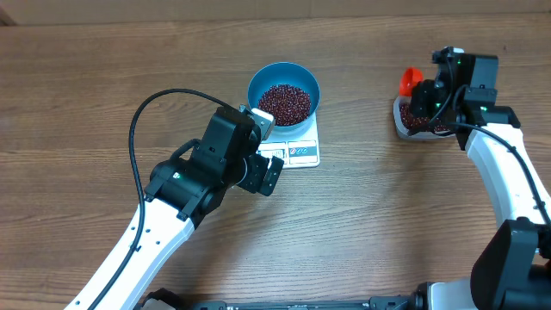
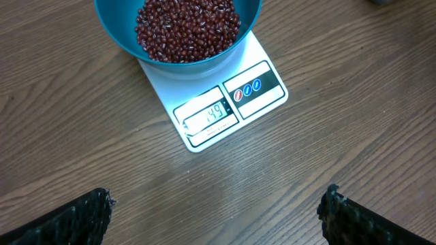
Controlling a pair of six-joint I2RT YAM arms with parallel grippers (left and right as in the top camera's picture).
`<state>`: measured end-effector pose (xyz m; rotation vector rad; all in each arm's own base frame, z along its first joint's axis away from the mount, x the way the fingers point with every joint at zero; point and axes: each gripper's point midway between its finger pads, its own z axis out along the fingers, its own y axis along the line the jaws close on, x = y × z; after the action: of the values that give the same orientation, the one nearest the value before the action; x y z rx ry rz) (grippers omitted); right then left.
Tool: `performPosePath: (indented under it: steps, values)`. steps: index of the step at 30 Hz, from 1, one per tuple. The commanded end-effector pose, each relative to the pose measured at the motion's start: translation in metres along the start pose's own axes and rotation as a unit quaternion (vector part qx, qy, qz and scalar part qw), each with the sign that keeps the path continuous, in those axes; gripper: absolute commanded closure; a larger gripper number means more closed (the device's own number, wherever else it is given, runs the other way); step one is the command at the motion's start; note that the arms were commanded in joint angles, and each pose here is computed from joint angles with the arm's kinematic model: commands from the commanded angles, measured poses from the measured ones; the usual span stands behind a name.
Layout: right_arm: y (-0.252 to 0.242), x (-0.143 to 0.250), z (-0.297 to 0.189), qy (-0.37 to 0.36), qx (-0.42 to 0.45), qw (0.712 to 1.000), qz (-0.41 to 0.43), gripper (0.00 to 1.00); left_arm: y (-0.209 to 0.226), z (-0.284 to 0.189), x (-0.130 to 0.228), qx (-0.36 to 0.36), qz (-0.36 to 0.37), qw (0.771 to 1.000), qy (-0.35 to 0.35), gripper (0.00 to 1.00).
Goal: Scoop item into bowl and weigh 150g on scale
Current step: 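Move the right gripper with empty scoop back to the bean tub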
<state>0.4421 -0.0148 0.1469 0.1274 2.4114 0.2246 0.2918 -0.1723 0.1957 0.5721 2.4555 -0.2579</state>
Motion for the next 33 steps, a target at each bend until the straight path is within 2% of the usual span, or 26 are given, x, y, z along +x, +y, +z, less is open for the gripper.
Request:
performPosePath:
  steps: [1, 7, 17, 33]
  values:
    - [0.003, -0.005, -0.009, -0.008, -0.006, 1.000, 0.010, 0.96, -0.001, 0.003, 0.002, 0.003, 0.007, 1.000, 0.005, 0.00]
    - [-0.005, 0.001, -0.010, 0.004, 0.005, 1.000, 0.017, 0.96, -0.001, 0.003, 0.002, 0.003, 0.007, 1.000, 0.005, 0.00]
    - [-0.044, 0.043, -0.019, 0.085, 0.120, 0.989, 0.024, 0.96, -0.001, 0.003, 0.002, 0.003, 0.007, 1.000, 0.005, 0.00]
    - [-0.042, 0.058, -0.021, 0.115, 0.116, 0.986, 0.028, 0.96, -0.001, 0.003, 0.002, 0.003, 0.007, 1.000, 0.005, 0.00]
